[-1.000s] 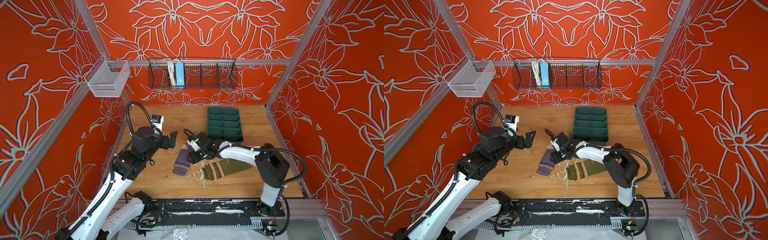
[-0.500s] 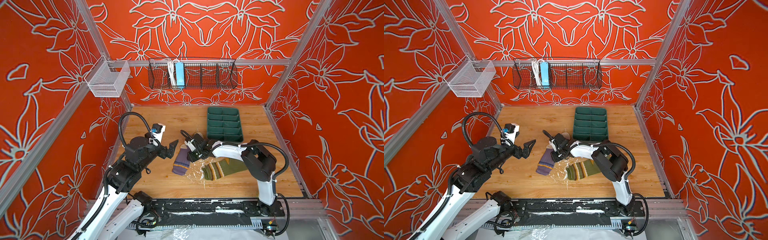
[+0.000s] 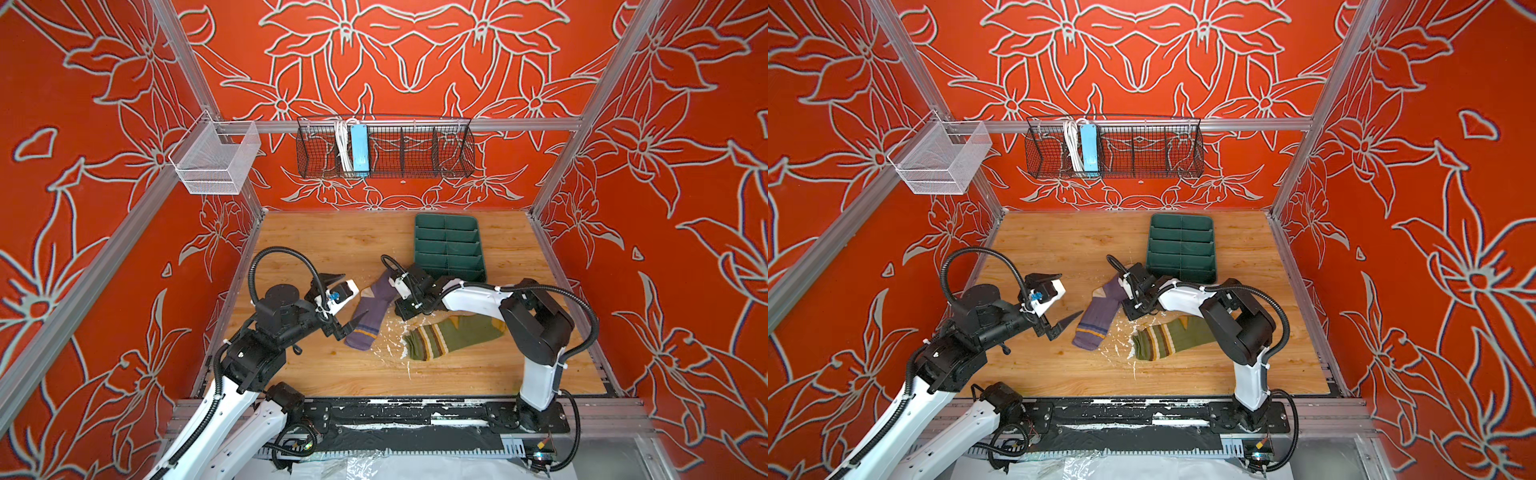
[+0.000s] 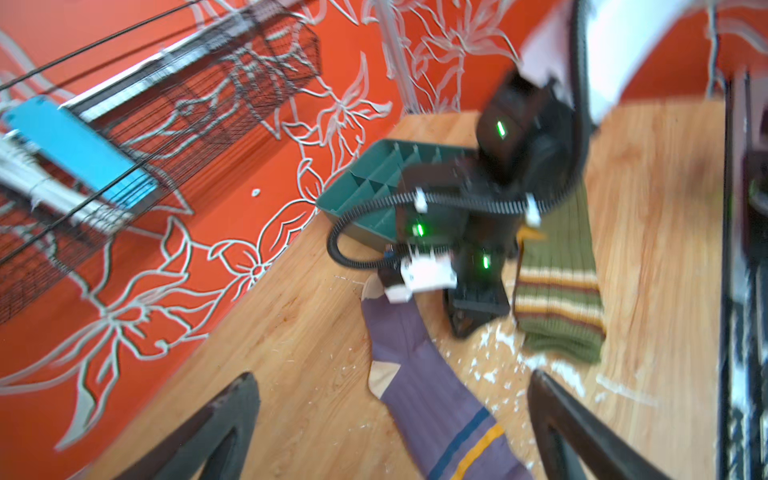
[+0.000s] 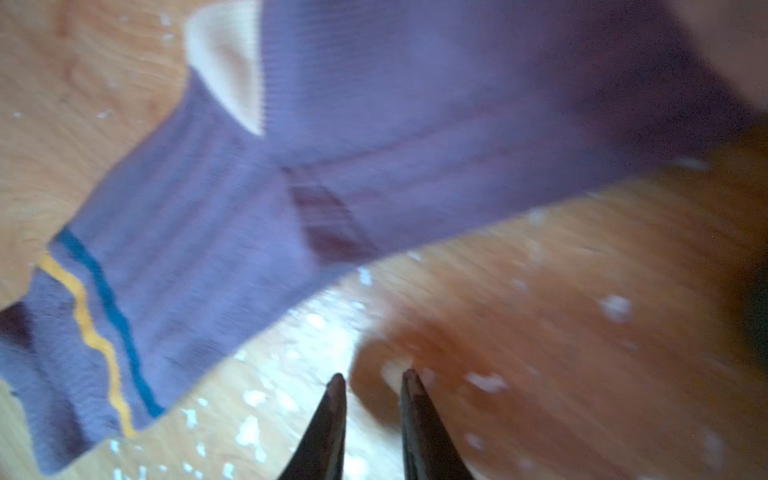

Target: Roll the socks

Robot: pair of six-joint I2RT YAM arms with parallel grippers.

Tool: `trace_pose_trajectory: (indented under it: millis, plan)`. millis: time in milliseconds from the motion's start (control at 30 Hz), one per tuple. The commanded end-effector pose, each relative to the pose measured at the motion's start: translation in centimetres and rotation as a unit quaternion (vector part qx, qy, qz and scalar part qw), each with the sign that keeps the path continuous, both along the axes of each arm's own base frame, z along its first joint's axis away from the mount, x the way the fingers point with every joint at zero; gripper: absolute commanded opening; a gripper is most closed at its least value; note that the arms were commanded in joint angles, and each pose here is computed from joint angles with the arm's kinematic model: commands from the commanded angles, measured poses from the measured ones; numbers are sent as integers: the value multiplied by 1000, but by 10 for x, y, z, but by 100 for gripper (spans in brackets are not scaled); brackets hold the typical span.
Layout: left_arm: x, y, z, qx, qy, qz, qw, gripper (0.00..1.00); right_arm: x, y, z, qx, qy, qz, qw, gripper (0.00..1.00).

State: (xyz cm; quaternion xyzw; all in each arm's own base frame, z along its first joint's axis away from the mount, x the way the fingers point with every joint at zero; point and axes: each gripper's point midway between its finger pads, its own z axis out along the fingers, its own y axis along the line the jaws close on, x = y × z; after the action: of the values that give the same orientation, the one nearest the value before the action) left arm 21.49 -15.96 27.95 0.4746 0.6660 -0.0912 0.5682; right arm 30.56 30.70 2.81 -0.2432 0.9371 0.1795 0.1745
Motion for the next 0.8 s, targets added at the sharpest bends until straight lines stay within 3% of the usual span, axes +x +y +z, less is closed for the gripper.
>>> trace_pose_trajectory:
  millis: [0,67,200,400,767]
  plan:
    - [-12,-1,-42,118,-24,-65,991,100,-18,-14,0,2,36,16,999,29]
    - [-12,3,-53,143,-29,-65,987,100,-25,6,14,40,48,41,997,33]
    - [-18,8,-48,141,-44,-58,987,100,-39,51,37,65,32,95,993,40]
    - [-25,19,-37,148,-65,-40,986,98,-51,92,54,113,41,118,986,52]
    - [-26,23,-27,121,-77,-19,989,97,-58,131,23,160,99,116,975,64]
